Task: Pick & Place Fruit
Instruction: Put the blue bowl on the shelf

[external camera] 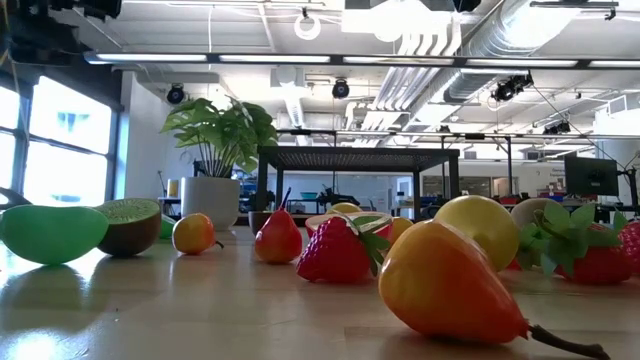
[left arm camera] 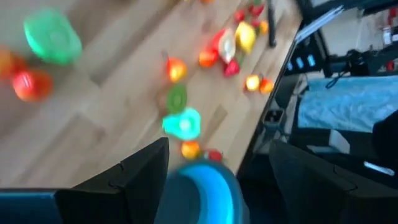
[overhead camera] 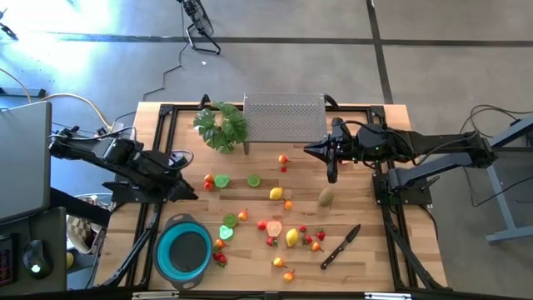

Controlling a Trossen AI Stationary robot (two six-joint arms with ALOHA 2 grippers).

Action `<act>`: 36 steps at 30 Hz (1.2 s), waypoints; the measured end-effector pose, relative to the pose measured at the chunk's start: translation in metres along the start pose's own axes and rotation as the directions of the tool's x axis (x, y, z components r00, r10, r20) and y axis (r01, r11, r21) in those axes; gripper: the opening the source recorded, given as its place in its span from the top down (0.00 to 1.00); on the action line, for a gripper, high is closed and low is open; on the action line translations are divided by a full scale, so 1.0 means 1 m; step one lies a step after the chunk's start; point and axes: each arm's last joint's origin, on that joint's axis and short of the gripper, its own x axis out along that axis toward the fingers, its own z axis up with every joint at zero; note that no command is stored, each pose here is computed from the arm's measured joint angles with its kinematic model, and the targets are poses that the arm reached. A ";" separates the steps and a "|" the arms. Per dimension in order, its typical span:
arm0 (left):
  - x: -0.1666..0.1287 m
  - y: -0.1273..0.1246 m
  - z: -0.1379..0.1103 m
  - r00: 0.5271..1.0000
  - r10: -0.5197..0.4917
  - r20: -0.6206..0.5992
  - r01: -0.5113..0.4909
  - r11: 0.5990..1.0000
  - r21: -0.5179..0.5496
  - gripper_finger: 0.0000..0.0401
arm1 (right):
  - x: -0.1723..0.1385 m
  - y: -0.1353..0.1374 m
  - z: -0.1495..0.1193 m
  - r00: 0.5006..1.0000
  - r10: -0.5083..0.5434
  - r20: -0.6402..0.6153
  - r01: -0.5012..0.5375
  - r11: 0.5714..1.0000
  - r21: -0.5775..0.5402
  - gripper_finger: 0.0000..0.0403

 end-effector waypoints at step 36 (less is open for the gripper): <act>0.011 -0.077 0.004 0.909 0.333 -0.251 -0.172 0.848 0.502 0.70 | 0.000 0.001 0.001 1.000 0.005 0.013 -0.005 0.998 0.055 0.95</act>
